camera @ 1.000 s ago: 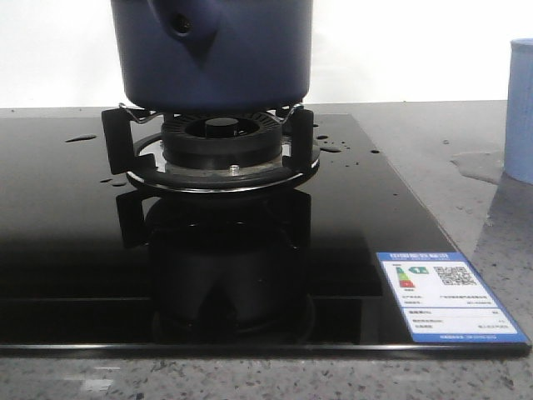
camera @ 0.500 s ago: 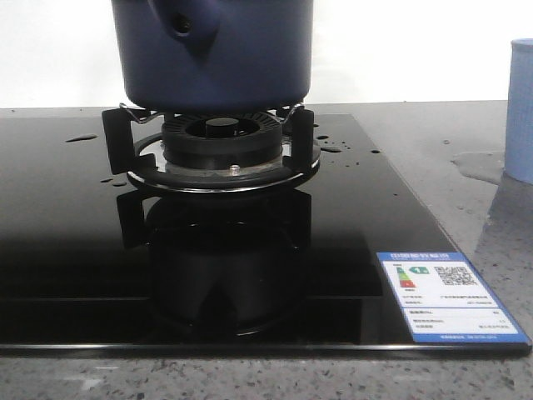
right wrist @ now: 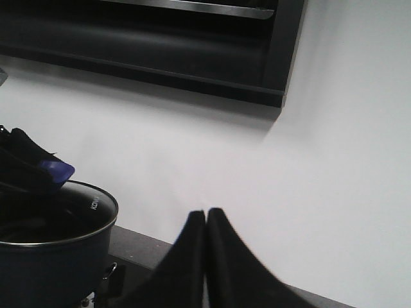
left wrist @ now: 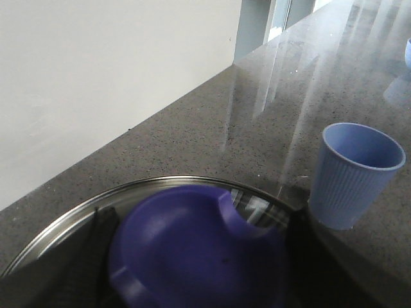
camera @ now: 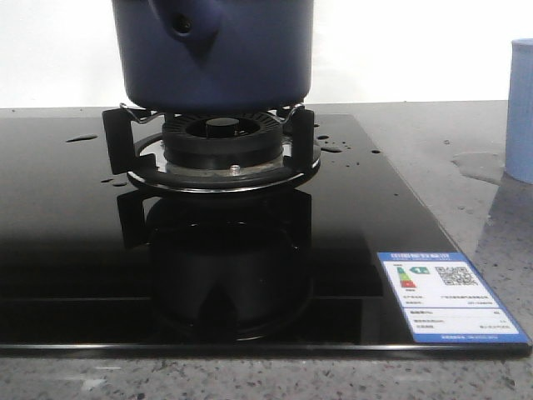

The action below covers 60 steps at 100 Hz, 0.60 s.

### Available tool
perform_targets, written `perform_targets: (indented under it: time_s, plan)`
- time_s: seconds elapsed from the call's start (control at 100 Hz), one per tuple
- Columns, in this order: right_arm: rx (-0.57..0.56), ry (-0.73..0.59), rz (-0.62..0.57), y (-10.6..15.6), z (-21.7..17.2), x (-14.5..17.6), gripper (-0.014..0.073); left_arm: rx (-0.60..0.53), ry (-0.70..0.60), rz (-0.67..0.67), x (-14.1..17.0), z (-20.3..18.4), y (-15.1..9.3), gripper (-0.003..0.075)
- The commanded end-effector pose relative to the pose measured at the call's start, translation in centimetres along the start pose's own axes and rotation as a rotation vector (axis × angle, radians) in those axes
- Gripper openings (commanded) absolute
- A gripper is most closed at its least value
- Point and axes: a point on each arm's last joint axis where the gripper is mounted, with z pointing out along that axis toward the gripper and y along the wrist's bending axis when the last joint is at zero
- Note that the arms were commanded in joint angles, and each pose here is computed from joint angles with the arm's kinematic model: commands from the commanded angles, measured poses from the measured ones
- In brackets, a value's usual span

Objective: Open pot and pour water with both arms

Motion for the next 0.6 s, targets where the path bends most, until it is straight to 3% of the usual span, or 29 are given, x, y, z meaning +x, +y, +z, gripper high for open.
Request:
perform_targets:
  time_s: [0.0, 0.07, 0.21, 0.28, 0.41, 0.59]
  plan:
    - [0.007, -0.033, 0.023, -0.1, 0.0, -0.9, -0.0071, 0.018, -0.128, -0.013, -3.2, -1.1, -1.2, 0.0615]
    - [0.007, -0.031, 0.024, -0.1, 0.0, -0.8, -0.0071, 0.017, -0.153, -0.010, -3.9, -1.7, -1.6, 0.0662]
    - [0.006, -0.019, 0.029, -0.1, 0.0, -0.4, -0.0071, -0.034, -0.214, 0.027, -6.1, -4.0, -3.0, 0.0638]
    - [0.002, -0.008, 0.031, 0.0, 0.1, 0.0, -0.0071, -0.077, -0.244, 0.018, -7.4, -5.9, -3.8, 0.0564]
    - [-0.038, 0.012, 0.033, 0.5, -0.1, 1.0, -0.0071, -0.147, -0.274, 0.056, -9.0, -9.8, -5.8, 0.0356]
    - [-0.140, 0.038, 0.054, 1.9, -0.8, 3.1, -0.0071, -0.251, -0.272, 0.069, -7.0, -14.3, -8.8, 0.0143]
